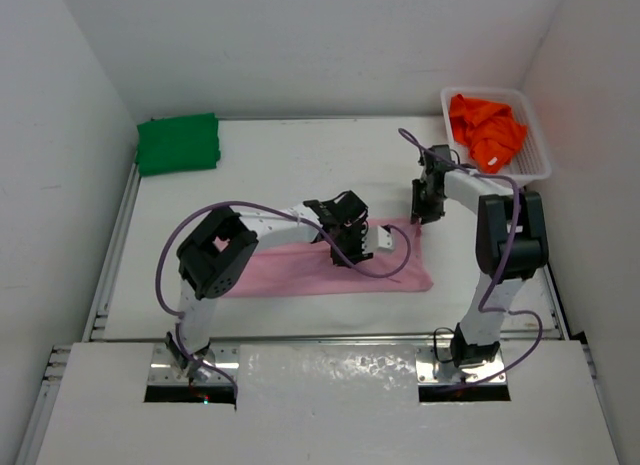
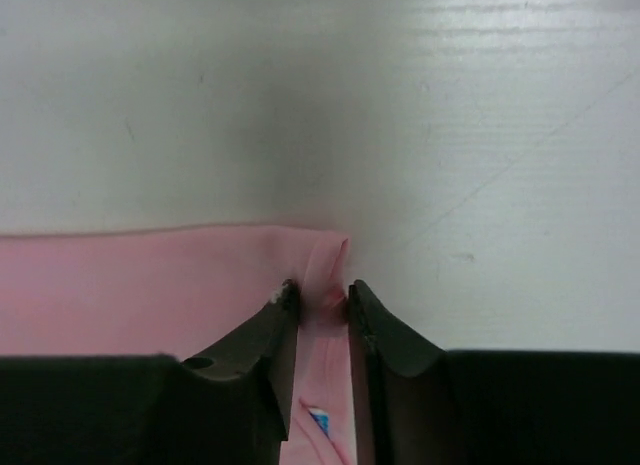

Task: Fold and stack the t-shirts
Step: Fold the other side of the tshirt into a rectangle

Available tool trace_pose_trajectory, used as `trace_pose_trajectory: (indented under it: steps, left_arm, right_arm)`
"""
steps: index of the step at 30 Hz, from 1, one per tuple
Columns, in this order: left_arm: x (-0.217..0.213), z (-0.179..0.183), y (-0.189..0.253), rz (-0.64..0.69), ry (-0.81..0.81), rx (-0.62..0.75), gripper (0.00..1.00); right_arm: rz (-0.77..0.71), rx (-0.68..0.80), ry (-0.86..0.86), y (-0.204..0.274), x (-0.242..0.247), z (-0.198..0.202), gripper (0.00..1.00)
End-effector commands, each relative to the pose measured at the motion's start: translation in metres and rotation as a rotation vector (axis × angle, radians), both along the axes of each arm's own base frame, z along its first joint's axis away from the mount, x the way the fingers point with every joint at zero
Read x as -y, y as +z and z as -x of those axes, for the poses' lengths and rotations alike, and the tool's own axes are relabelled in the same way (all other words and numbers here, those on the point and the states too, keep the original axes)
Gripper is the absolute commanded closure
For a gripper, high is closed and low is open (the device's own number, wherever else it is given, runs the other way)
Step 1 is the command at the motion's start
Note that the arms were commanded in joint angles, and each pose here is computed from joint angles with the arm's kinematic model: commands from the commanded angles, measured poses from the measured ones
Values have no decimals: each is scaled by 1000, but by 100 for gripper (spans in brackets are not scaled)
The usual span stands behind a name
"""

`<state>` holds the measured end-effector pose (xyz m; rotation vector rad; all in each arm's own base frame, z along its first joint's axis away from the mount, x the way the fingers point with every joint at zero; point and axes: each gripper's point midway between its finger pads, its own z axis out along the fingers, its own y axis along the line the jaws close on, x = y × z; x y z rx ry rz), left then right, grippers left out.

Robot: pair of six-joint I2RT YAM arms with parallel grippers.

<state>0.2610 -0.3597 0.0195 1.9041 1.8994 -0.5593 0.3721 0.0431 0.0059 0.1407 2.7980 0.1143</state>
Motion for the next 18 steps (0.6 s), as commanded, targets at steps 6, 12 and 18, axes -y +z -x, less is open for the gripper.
trace_pose_trajectory:
  steps: [6, 12, 18]
  left_arm:
    - [-6, 6, -7, 0, -14, -12, 100]
    - [-9, 19, -5, 2, -66, -56, 100]
    - [-5, 3, 13, -11, -1, -19, 63]
  right_arm:
    - [19, 89, 8, -6, 2, -52, 100]
    - [13, 158, 16, 1, -1, -82, 100]
    - [-33, 141, 80, 5, -11, -83, 68]
